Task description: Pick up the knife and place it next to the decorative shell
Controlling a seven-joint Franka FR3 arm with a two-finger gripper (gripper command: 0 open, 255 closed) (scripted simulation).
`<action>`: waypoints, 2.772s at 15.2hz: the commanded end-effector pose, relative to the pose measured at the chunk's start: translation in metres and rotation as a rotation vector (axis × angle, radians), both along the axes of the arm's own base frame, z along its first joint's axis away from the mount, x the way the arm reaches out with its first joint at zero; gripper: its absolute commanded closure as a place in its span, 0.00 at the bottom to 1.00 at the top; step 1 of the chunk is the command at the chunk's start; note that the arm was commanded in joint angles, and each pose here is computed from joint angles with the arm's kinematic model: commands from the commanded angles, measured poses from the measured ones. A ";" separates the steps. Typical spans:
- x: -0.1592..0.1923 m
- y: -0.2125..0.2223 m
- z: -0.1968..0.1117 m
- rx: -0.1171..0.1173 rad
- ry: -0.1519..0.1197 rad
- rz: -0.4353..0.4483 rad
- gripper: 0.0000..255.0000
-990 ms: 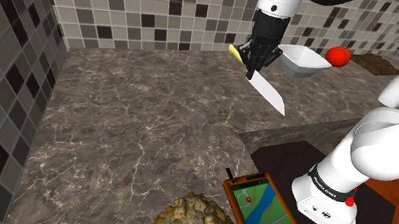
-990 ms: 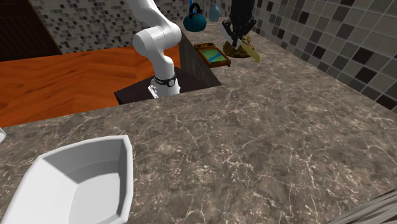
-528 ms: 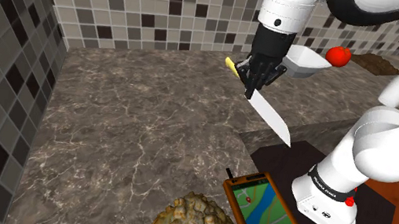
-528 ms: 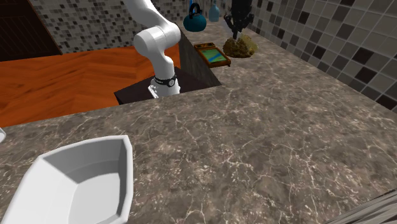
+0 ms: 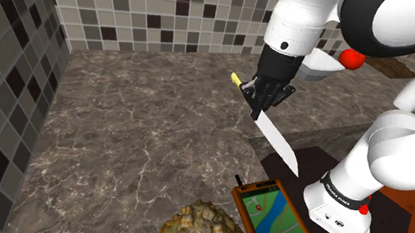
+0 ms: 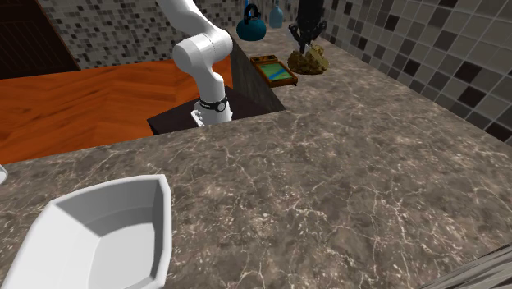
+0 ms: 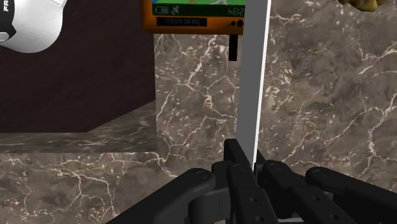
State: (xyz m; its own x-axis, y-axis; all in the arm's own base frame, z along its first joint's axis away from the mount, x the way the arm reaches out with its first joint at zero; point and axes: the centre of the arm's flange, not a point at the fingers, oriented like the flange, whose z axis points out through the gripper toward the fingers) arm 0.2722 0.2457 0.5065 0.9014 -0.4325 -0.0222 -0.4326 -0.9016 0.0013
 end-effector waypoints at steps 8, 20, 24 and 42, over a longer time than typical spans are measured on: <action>0.000 -0.001 -0.048 0.000 0.000 0.000 1.00; 0.000 -0.001 -0.112 0.000 0.000 0.000 1.00; 0.000 -0.001 -0.133 0.000 0.000 0.000 1.00; 0.001 -0.001 -0.160 0.000 0.000 0.000 0.00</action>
